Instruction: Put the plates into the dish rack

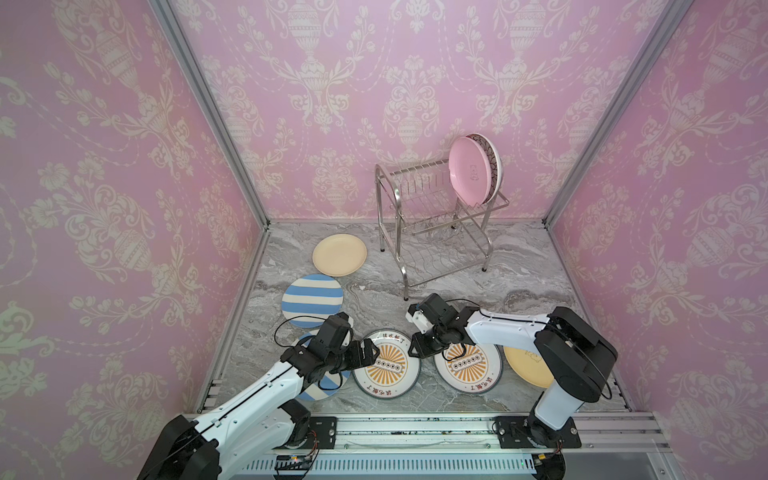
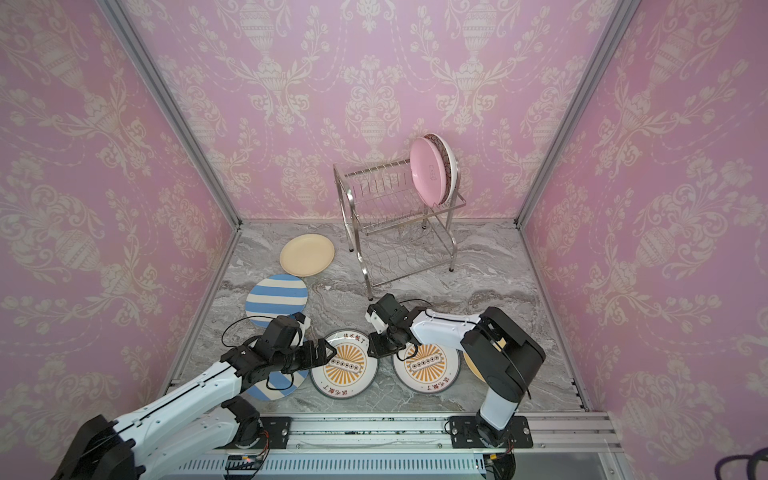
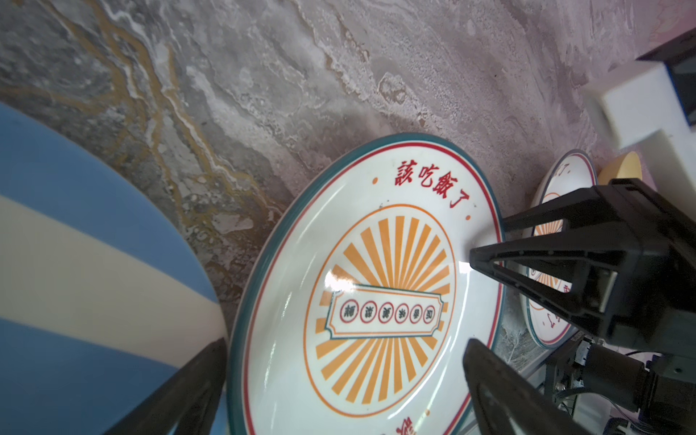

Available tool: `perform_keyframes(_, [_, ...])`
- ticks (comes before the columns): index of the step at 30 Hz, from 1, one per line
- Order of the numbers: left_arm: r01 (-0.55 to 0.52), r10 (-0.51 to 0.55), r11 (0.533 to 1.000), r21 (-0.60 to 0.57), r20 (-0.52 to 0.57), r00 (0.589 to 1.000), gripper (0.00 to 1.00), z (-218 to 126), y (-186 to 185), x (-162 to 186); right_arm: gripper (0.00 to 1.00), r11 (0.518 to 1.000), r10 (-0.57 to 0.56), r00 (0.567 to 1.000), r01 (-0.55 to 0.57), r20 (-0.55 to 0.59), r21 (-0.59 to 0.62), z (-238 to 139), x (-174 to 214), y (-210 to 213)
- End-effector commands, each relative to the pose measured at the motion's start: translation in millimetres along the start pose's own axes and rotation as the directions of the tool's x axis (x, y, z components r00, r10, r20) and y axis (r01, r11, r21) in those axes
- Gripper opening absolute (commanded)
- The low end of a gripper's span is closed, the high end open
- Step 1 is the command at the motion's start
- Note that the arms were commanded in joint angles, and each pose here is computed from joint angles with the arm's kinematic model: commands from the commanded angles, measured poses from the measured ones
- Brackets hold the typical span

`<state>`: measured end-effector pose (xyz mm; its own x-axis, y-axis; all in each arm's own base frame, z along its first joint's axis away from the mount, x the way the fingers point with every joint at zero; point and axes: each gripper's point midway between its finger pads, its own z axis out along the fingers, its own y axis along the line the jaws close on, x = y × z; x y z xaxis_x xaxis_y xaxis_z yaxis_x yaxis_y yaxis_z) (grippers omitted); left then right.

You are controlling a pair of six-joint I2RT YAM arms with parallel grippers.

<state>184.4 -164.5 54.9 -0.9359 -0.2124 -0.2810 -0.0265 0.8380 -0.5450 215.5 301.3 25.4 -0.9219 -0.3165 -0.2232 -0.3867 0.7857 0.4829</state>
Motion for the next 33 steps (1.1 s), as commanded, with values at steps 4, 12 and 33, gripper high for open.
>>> perform_keyframes(4, [-0.030,0.030,1.000,-0.008,-0.016,0.999,0.99,2,-1,2,0.21,0.999,0.036,0.999,-0.036,0.016,0.016,1,2,-4])
perform_keyframes(12, [-0.064,0.065,0.997,-0.039,0.004,0.998,0.99,0,-1,-6,0.10,0.997,0.077,0.995,-0.078,0.066,0.009,-4,-6,-8])
perform_keyframes(33, [-0.103,0.104,0.994,-0.026,0.014,0.995,0.99,2,-9,-15,0.00,0.981,0.181,0.972,-0.167,0.151,-0.100,-10,-18,-26])
